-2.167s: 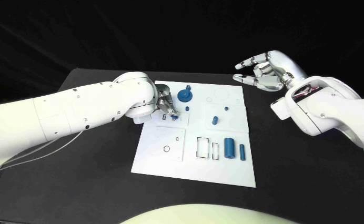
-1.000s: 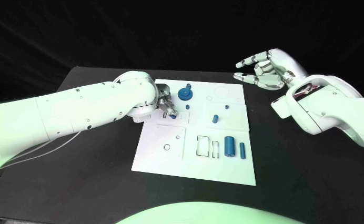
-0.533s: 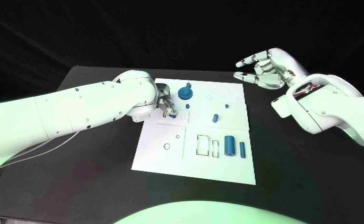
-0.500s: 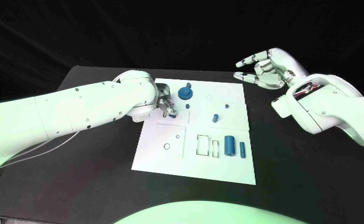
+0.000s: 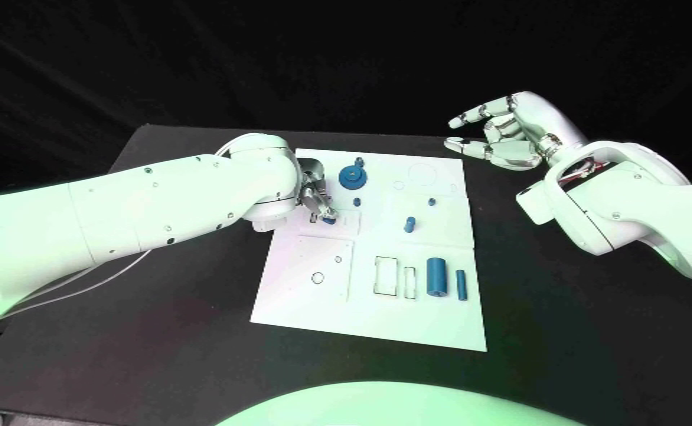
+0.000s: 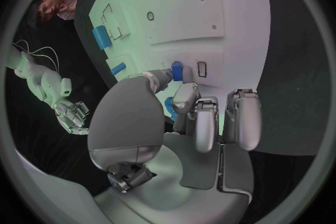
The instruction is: Assemble the parts on the task board
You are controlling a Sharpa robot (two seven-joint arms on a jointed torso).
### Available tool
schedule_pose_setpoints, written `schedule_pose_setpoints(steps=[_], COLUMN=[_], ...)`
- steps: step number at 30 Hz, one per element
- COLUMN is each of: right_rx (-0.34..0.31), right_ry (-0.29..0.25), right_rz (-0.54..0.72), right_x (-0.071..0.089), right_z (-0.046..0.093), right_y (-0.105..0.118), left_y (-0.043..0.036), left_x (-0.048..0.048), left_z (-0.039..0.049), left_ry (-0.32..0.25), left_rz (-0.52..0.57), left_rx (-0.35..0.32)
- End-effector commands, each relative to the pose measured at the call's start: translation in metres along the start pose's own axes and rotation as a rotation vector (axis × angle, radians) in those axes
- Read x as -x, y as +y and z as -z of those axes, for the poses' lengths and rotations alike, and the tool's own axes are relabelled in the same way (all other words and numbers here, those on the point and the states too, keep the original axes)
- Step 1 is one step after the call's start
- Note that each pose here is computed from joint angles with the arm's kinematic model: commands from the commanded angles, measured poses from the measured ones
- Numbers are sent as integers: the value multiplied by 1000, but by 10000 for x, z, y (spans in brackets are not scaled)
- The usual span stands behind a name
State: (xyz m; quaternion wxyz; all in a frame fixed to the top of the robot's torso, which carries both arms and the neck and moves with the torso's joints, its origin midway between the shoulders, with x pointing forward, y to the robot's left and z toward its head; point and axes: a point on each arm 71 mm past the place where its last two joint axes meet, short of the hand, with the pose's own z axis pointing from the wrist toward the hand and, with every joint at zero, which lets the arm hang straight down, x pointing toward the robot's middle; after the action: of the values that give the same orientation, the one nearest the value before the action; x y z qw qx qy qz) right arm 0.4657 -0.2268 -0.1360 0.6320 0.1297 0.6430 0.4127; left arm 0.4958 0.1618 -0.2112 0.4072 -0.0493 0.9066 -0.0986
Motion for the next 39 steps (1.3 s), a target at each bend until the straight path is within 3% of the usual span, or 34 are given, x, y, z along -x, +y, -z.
schedule_pose_setpoints(steps=[1,39], right_rx=[12,11], right_ry=[15,17], right_rz=[6,5], right_x=[-14,-9], right_z=[2,21], right_y=[9,13], left_y=[-16,-26], left_x=[-31,-39], left_z=[-6,-80], left_ry=[14,41], left_rz=[-13,-26], left_rx=[4,39])
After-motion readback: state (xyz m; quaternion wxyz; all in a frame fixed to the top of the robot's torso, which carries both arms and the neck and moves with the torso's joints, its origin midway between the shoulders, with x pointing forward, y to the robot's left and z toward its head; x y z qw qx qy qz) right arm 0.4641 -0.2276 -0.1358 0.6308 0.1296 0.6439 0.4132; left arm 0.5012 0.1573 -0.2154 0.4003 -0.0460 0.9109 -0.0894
